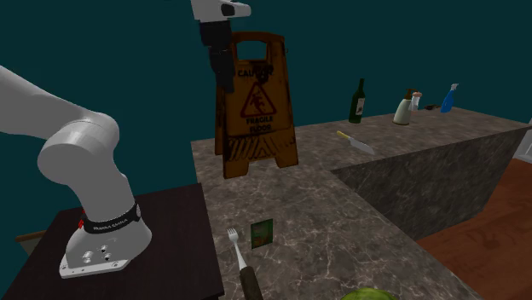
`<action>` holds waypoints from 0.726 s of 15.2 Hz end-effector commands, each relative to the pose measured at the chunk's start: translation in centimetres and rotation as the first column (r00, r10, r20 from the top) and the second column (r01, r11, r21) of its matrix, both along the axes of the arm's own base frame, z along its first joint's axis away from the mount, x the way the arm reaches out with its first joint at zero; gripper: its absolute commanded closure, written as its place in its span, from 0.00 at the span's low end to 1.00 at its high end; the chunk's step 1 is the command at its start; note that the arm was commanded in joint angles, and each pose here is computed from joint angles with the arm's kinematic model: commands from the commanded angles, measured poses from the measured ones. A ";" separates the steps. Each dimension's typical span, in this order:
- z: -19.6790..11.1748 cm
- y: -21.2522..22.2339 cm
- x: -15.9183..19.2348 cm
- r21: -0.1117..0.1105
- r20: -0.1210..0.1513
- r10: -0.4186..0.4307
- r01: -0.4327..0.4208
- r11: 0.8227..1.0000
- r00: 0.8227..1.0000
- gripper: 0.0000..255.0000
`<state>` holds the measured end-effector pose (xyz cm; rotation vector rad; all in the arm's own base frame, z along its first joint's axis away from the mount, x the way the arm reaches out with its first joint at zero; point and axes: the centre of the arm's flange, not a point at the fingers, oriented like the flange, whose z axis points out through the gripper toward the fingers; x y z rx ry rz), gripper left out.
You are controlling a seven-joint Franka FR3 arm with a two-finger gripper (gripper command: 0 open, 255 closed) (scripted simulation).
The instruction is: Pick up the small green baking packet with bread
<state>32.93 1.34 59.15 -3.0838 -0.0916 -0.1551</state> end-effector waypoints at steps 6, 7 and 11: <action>-5.7 -2.5 1.9 -0.022 -0.023 -0.002 0.002 1.000 1.000 0.00; -6.9 -3.0 2.2 -0.026 -0.028 -0.003 0.002 1.000 1.000 0.00; -11.4 -5.2 3.6 -0.043 -0.046 -0.005 0.003 0.999 0.999 0.00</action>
